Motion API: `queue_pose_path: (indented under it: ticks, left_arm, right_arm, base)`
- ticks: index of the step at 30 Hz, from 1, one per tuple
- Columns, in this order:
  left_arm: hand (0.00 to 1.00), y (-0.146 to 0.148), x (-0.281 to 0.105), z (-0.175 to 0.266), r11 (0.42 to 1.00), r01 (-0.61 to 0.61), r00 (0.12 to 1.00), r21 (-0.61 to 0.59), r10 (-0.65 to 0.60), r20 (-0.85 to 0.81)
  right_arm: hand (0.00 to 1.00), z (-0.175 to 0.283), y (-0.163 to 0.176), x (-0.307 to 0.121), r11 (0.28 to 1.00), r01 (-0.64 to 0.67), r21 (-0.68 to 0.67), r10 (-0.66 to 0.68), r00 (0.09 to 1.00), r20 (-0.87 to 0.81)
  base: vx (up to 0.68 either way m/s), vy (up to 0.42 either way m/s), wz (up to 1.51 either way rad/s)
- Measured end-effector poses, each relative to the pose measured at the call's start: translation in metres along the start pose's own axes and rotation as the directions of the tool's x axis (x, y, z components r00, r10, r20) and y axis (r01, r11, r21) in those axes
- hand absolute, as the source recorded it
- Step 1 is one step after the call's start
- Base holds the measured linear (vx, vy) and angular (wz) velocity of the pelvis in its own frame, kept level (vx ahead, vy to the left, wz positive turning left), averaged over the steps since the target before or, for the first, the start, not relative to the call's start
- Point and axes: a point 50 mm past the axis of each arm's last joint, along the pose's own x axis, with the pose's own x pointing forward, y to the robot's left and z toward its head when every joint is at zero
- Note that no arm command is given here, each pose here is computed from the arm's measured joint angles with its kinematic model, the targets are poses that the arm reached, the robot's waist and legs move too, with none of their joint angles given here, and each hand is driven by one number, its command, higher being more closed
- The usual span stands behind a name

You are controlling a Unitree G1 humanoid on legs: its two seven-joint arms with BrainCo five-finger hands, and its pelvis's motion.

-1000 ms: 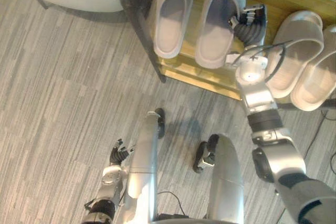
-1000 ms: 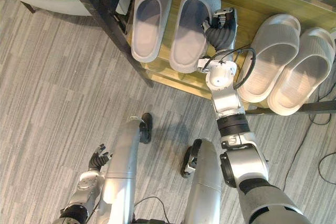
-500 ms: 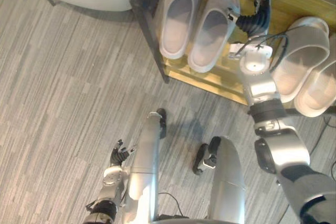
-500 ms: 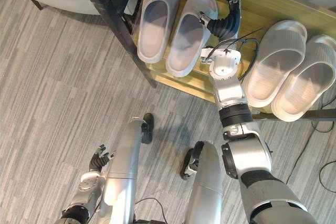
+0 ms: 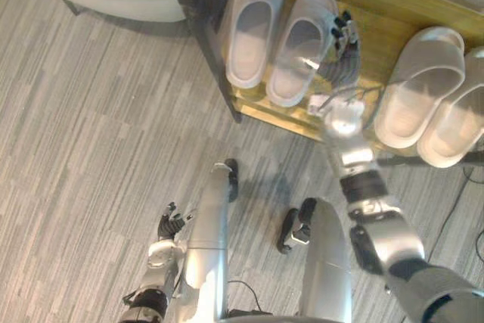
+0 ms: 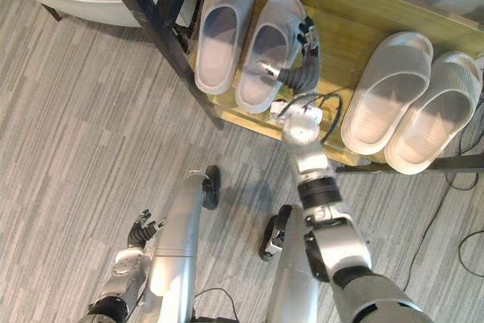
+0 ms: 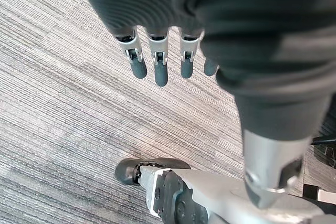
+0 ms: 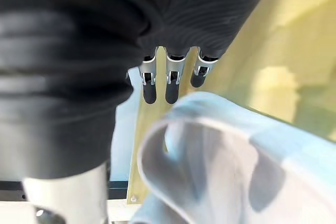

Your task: Organize the slippers on the shoe rack

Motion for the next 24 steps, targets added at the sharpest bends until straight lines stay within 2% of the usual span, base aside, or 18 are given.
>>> queue_pose_path:
  ticks: [6, 14, 24]
  left_arm:
    - [0.0, 0.001, 0.0, -0.002, 0.999, -0.022, 1.0, -0.027, 0.022, -0.019]
    - [0.0, 0.001, 0.0, -0.001, 1.0, -0.021, 1.0, -0.018, 0.021, -0.015]
    - [0.0, 0.001, 0.0, 0.0, 1.0, -0.015, 1.0, -0.022, 0.015, -0.003]
  right_arm:
    - [0.0, -0.011, 0.001, -0.012, 0.996, 0.023, 0.086, -0.019, 0.998, -0.056]
    - [0.0, -0.01, 0.002, -0.012, 0.979, -0.025, 0.201, 0.037, 0.998, -0.058]
    - [0.0, -0.008, 0.001, 0.0, 0.977, -0.043, 0.21, 0.054, 0.997, -0.05]
  base:
    - [-0.04, -0.007, 0.01]
    - [-0.02, -0.011, 0.05]
    - [0.0, -0.012, 0.02]
